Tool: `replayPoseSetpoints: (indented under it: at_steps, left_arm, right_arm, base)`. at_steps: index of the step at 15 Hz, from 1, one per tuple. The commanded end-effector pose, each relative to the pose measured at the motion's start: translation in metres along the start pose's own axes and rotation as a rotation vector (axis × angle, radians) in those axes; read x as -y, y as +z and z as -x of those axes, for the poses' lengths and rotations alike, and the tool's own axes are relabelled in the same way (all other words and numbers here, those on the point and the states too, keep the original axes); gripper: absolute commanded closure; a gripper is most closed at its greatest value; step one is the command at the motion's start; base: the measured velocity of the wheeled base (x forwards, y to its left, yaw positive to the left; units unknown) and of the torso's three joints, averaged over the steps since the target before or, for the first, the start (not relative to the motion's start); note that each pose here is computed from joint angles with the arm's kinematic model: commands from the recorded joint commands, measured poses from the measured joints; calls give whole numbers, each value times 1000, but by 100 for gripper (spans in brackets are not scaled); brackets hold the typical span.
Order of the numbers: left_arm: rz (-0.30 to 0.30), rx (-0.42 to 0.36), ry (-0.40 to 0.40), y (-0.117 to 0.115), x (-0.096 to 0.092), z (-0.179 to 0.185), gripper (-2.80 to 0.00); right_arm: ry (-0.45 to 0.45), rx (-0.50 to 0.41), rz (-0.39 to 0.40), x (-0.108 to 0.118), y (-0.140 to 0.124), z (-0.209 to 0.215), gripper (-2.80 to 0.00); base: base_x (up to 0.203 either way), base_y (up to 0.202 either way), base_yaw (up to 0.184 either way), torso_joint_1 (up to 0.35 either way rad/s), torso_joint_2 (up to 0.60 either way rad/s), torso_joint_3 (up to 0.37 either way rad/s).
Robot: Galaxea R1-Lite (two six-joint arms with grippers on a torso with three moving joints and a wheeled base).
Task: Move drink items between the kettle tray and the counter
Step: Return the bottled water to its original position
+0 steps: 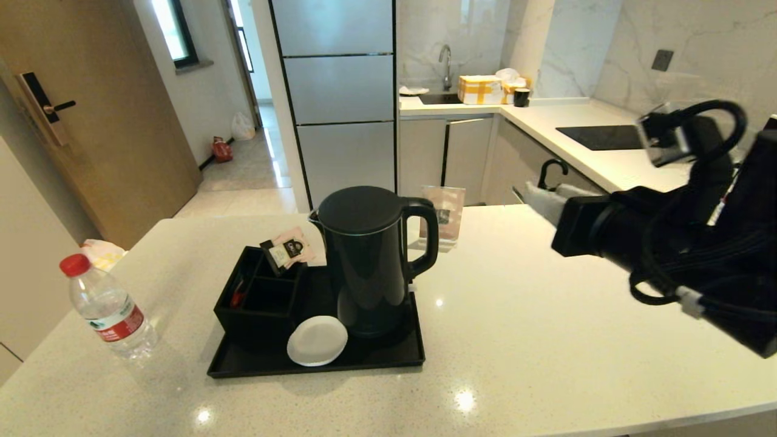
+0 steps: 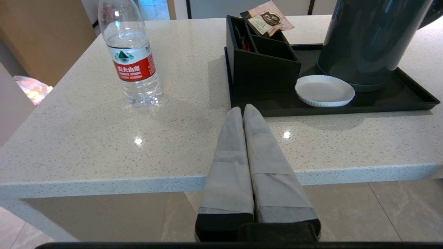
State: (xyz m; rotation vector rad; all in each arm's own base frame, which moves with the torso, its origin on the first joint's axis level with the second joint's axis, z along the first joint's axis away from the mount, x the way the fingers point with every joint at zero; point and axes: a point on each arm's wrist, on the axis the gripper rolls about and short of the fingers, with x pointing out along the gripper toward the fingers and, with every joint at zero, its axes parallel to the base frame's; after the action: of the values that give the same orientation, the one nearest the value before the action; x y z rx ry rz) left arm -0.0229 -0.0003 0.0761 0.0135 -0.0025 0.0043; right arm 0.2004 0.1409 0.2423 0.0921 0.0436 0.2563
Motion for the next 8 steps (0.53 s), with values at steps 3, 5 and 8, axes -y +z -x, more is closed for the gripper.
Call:
replayPoseSetpoints:
  at_steps: [3, 5, 8]
  left_arm:
    - [0, 1, 0, 0, 0, 0, 0]
    - [0, 1, 0, 0, 0, 0, 0]
    - [0, 1, 0, 0, 0, 0, 0]
  right_arm:
    - [-262, 92, -34, 63, 52, 107, 0]
    - [-487, 152, -49, 89, 56, 173, 0]
    - [-753, 171, -41, 91, 28, 259, 0]
  base:
    - [0, 0, 0, 0, 0, 0]
    - [0, 0, 0, 0, 0, 0]
    - [0, 0, 0, 0, 0, 0]
